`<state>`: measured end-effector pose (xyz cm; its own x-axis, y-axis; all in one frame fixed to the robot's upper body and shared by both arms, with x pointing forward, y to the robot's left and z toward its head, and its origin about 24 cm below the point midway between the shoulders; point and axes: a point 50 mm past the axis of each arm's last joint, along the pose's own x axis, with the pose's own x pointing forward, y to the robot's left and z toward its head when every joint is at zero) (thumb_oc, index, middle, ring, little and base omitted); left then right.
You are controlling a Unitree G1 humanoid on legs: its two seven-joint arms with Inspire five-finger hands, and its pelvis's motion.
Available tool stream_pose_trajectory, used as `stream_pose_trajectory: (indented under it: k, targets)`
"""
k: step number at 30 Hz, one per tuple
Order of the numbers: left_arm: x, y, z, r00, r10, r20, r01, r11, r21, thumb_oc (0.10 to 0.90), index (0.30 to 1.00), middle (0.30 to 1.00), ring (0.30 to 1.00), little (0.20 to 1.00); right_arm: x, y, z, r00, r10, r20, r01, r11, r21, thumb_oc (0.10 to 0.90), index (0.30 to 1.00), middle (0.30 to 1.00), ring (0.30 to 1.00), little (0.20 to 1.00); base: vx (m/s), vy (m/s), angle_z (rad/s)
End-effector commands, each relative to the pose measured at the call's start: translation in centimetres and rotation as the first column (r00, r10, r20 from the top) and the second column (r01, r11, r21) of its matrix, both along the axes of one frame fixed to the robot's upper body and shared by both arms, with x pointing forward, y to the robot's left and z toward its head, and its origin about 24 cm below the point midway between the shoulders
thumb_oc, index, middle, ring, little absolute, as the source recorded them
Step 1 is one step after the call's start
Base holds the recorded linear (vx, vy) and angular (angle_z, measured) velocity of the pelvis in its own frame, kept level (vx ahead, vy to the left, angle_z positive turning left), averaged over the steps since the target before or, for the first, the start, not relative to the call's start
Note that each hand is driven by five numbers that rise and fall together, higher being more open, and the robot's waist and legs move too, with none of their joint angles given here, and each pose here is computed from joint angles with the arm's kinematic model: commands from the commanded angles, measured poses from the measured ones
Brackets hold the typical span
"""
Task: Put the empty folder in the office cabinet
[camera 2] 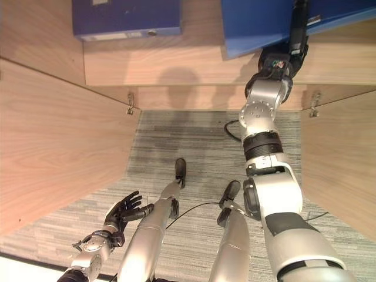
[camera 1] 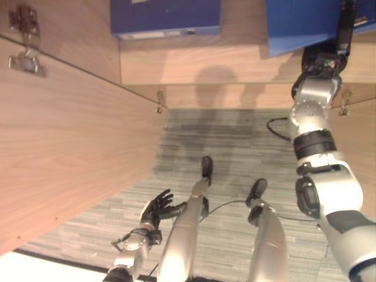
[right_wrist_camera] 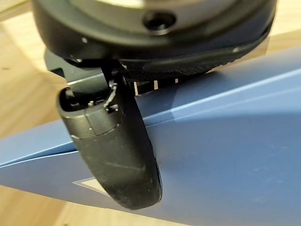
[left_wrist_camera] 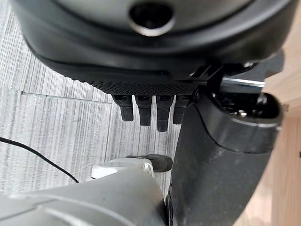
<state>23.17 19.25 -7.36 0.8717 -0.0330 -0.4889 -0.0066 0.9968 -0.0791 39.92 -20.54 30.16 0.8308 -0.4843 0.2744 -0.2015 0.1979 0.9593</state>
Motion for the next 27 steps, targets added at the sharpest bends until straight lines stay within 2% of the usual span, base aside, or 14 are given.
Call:
stream_pose_trajectory:
  k: [1,11,12,13,14,23,27]
  targets:
    - [-12.9,6.7,-6.6,0.844,0.141,-0.518,0.017,0.957,0.288,0.800,0.900,0.900,0.900,0.900,-3.7,-1.7,8.8,0.939,-0.090,0.333,0.117,0.991,-0.061,0.400,0.300,0.300,0.300,0.300,0.03,-0.011,0.16]
    - [-15.3,7.3,-7.1,0.803,0.167,-0.572,0.023,0.950,0.310,0.800,0.900,0.900,0.900,0.900,-4.3,-2.4,9.0,0.916,-0.123,0.381,0.125,0.992,0.020,0.400,0.300,0.300,0.300,0.300,0.06,-0.012,0.13]
    - [-15.7,7.5,-7.1,0.796,0.172,-0.580,0.024,0.949,0.314,0.800,0.900,0.900,0.900,0.900,-4.2,-2.7,8.9,0.920,-0.126,0.370,0.129,0.991,0.017,0.422,0.333,0.333,0.333,0.333,0.05,-0.028,0.15]
    - [-16.0,7.7,-7.2,0.789,0.180,-0.588,0.022,0.947,0.320,0.800,0.900,0.900,0.900,0.900,-4.2,-3.0,8.9,0.923,-0.133,0.360,0.137,0.990,0.016,0.579,0.568,0.568,0.568,0.568,0.05,-0.029,0.09]
    - [-16.2,7.8,-7.1,0.785,0.185,-0.591,0.021,0.946,0.323,0.800,0.900,0.900,0.900,0.900,-4.1,-3.1,8.9,0.926,-0.136,0.352,0.140,0.990,0.013,0.800,0.900,0.900,0.900,0.900,0.04,-0.021,0.10]
    - [-17.9,8.8,-7.2,0.752,0.206,-0.627,0.015,0.944,0.329,0.800,0.900,0.900,0.900,0.900,-2.6,-3.8,8.3,0.967,-0.100,0.233,0.126,0.987,-0.103,0.800,0.900,0.900,0.900,0.900,0.02,-0.009,0.07]
    - [-18.2,8.9,-7.2,0.748,0.207,-0.630,0.012,0.946,0.324,0.800,0.900,0.900,0.900,0.900,-2.1,-4.0,7.4,0.975,-0.088,0.202,0.111,0.988,-0.104,0.800,0.900,0.900,0.900,0.900,0.00,0.001,0.04]
